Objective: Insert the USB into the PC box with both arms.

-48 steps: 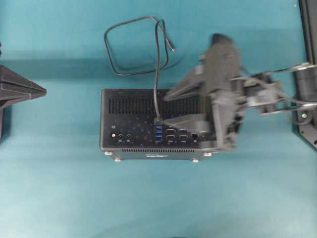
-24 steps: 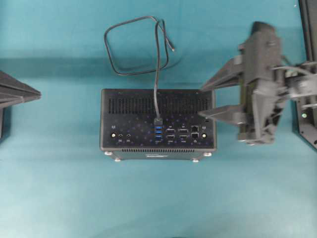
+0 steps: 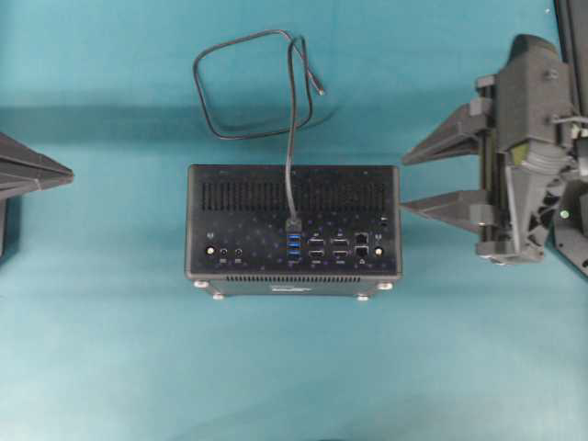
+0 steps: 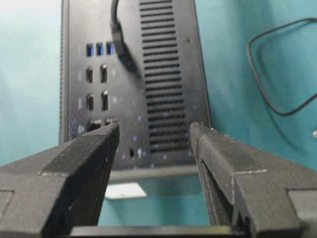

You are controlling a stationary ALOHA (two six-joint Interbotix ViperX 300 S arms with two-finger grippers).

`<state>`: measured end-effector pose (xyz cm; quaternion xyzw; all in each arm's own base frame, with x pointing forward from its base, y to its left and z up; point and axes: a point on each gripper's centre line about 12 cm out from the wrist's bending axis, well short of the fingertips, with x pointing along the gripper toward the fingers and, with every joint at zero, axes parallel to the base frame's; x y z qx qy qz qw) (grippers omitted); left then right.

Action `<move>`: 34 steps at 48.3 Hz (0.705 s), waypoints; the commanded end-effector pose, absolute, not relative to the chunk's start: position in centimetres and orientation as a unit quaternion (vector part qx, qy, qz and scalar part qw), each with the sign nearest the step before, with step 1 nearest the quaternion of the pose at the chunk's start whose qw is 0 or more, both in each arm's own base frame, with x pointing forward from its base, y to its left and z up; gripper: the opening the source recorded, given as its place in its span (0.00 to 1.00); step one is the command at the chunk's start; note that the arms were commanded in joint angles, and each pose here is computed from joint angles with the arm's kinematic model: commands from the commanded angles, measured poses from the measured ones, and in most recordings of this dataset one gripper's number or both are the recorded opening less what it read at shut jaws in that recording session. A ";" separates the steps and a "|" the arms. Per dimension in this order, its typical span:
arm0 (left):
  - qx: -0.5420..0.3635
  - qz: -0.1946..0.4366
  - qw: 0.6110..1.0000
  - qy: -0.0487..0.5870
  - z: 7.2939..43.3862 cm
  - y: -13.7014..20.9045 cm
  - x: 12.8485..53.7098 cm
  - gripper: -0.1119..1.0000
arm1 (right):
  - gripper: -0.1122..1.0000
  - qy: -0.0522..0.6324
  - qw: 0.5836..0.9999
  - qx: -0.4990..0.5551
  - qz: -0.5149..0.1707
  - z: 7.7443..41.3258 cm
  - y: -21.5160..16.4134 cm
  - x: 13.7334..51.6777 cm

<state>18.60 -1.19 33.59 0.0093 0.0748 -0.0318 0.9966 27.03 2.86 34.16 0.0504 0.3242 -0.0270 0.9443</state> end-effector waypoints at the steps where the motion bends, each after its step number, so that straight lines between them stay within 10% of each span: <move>1: 0.013 -0.032 0.997 0.064 34.3 -1.2 18.7 0.10 | 0.70 0.306 0.950 0.053 -0.021 35.0 2.9 26.5; 34: 0.009 -0.032 0.996 0.077 33.4 -1.2 18.7 0.10 | 0.70 0.243 0.968 0.056 0.004 34.7 2.9 23.5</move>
